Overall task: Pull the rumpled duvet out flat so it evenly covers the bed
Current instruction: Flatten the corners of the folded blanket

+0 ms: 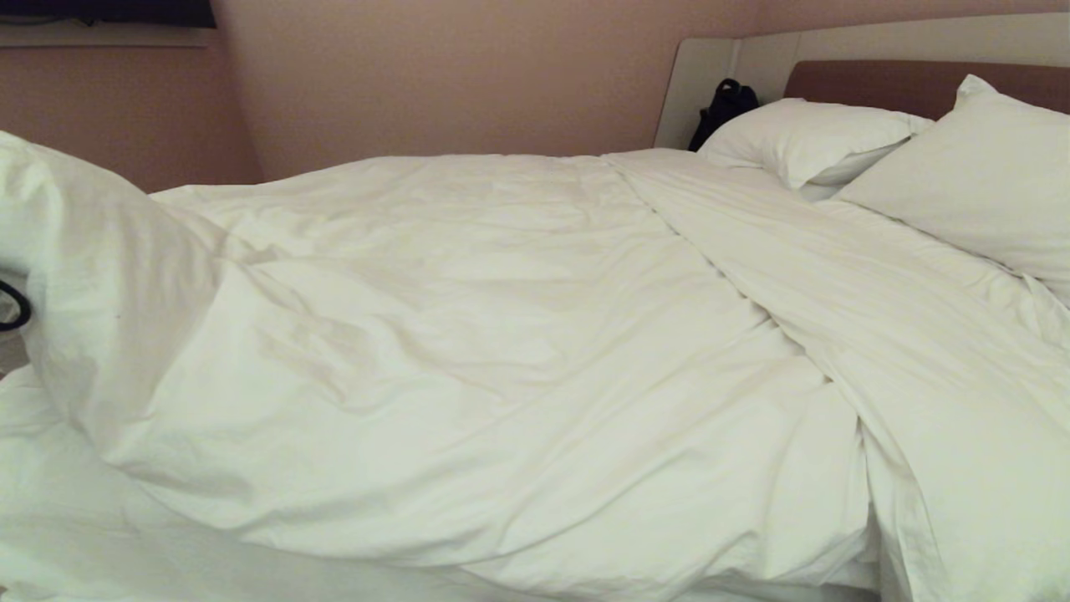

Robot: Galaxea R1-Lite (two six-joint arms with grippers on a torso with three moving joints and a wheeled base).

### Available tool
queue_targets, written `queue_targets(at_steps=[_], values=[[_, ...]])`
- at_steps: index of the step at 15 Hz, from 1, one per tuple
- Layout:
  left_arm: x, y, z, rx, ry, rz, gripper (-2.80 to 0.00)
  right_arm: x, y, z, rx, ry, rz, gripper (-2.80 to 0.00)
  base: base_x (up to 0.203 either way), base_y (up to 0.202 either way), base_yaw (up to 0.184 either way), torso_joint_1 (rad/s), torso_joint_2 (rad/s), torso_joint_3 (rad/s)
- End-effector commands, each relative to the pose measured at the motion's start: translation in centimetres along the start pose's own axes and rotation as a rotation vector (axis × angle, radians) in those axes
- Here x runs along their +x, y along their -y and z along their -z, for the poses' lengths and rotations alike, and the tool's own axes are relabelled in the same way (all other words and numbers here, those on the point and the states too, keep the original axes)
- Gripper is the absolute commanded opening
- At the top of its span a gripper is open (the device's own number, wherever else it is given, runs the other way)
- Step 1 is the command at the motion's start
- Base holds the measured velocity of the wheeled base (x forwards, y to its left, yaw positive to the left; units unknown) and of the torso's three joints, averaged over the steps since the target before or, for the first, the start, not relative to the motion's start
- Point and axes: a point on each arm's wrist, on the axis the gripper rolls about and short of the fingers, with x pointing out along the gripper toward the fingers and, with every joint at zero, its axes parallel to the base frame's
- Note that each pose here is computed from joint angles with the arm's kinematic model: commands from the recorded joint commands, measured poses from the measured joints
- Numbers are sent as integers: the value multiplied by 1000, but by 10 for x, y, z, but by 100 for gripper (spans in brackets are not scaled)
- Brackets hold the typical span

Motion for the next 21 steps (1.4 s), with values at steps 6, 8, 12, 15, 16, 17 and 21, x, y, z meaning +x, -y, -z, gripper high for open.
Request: queue_targets(at_steps=[6,8,12,15,16,17,21], values=[[-46,-41,-18,248,-57,-117,-280,0,0,0,0,1,0,-280,0,0,0,0,0,0],[-59,-49,-16,259,-88,-137,-280,0,0,0,0,1,1,-280,0,0,0,0,0,0],[-93,-87,23,259,-215,-62,-280,0,0,0,0,1,1,-280,0,0,0,0,0,0],[-119,-120,38,331,-262,-127,-280,0,0,0,0,1,1,-280,0,0,0,0,0,0],[-122,-132,44,333,-280,-146,-280,0,0,0,0,1,1,-280,0,0,0,0,0,0],[-120,-141,51,320,-305,-153,-280,0,0,0,0,1,0,-280,0,0,0,0,0,0],[-100,-160,91,234,-402,-108,-280,0,0,0,0,1,1,-280,0,0,0,0,0,0]])
